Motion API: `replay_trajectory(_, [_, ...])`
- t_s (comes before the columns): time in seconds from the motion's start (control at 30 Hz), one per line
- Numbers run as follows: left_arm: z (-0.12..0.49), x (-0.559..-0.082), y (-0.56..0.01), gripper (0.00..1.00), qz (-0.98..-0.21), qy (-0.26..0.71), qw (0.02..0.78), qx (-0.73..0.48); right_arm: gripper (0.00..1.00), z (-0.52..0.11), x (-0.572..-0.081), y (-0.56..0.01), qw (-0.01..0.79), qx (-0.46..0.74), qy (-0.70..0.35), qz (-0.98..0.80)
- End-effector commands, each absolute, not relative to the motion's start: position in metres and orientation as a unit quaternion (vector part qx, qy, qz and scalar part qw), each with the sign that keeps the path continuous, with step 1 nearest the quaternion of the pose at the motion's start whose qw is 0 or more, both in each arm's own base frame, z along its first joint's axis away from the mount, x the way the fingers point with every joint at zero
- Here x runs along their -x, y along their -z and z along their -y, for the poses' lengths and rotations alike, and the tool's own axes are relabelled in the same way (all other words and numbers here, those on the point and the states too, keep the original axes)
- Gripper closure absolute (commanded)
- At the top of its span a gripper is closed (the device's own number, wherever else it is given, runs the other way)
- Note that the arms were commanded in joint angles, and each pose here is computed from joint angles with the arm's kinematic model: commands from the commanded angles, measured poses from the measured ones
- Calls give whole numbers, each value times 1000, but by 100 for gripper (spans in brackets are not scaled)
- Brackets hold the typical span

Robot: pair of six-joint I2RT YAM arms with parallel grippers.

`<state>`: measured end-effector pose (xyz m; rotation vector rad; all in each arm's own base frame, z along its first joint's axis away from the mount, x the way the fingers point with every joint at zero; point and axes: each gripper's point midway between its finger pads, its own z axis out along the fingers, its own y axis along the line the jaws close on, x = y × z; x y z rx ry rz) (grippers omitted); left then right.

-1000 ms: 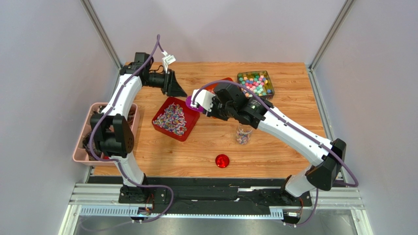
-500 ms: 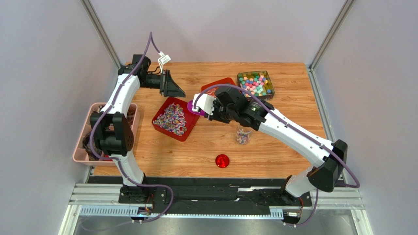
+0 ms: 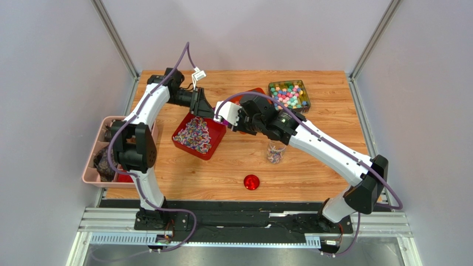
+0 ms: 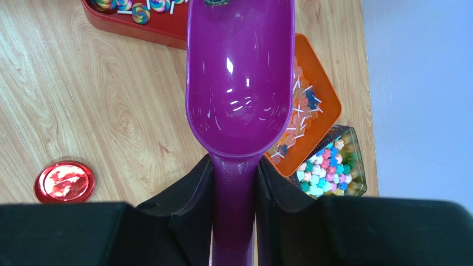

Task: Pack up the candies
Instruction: Adjust the spatula.

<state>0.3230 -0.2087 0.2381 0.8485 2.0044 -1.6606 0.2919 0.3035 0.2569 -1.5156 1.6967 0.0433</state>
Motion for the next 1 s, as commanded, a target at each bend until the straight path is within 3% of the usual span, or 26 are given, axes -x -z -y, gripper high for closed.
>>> replay_trajectory(0.0, [210, -326, -252, 45, -693, 596, 232, -333, 100, -315, -302, -287, 466, 586, -20, -663])
replay_trajectory(0.13, [211, -325, -254, 55, -689, 601, 232, -333, 100, -319, -305, -282, 463, 586, -23, -664])
replay_trajectory(0.4, [212, -325, -254, 51, -686, 605, 232, -332, 100, -327, -302, -274, 456, 589, -32, -667])
replay_trajectory(0.6, [212, -326, -250, 69, -688, 605, 227, -330, 100, -329, -304, -278, 461, 584, -34, -667])
replay_trajectory(0.8, [213, -326, -250, 98, -689, 604, 227, -331, 100, -333, -299, -277, 457, 588, -38, -666])
replay_trajectory(0.97, [212, -325, -253, 100, -686, 606, 229, -331, 98, -331, -293, -276, 448, 596, -39, -665])
